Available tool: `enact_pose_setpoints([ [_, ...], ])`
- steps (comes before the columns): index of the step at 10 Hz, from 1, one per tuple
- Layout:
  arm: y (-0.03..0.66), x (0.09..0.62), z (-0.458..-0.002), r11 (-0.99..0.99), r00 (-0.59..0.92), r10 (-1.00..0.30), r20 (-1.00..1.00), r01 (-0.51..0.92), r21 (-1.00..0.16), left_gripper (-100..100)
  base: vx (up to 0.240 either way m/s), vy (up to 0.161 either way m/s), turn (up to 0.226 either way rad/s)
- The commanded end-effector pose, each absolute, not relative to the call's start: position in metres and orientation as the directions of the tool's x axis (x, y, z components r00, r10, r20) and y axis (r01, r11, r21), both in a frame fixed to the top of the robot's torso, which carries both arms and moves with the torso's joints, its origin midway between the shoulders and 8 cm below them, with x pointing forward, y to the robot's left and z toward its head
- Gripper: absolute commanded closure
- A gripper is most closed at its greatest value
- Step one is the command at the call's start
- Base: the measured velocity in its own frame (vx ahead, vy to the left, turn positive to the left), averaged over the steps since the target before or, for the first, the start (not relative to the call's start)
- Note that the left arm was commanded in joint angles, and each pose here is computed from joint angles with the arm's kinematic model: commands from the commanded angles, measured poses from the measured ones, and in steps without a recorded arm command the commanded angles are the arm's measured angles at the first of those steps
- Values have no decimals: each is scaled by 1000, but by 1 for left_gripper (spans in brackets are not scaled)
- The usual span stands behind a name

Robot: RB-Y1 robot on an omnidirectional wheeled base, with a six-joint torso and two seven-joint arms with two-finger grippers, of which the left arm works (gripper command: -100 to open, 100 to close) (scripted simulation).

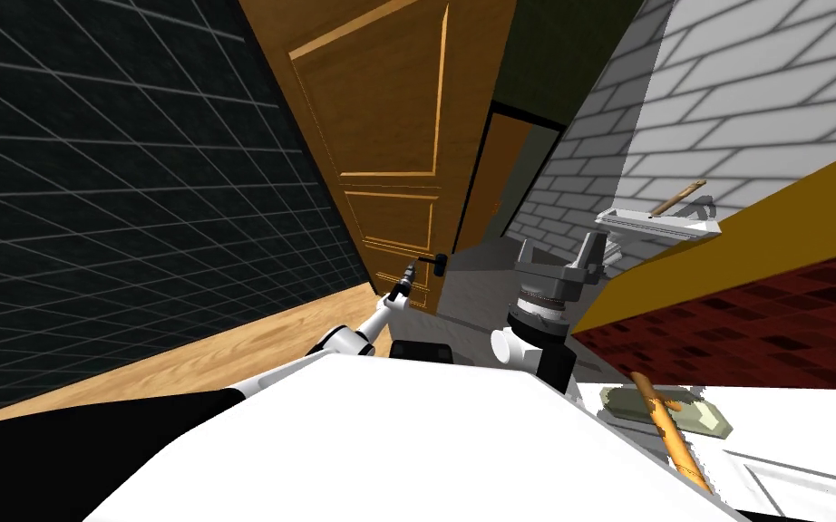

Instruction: Push the door open

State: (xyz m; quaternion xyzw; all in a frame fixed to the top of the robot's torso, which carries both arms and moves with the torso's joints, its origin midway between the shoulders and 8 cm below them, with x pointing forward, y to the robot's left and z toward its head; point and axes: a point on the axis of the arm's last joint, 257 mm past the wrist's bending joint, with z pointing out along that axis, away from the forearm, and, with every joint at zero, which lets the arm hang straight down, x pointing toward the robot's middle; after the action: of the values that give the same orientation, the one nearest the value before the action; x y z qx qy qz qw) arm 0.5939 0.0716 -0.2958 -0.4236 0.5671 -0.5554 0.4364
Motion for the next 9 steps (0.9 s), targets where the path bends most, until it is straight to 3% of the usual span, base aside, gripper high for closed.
enact_pose_setpoints([
  [1,81,596,-297,44,-250,-967,-45,9,-999,-100,227,-7,-16],
  [5,63,591,-296,22,-256,-966,-25,12,-1000,-100,158,-133,-16],
  [8,54,590,-296,6,-261,-965,-8,9,-1000,-100,48,-136,5],
  [9,54,590,-296,6,-261,-965,-8,9,-1000,100,-1,9,-19],
])
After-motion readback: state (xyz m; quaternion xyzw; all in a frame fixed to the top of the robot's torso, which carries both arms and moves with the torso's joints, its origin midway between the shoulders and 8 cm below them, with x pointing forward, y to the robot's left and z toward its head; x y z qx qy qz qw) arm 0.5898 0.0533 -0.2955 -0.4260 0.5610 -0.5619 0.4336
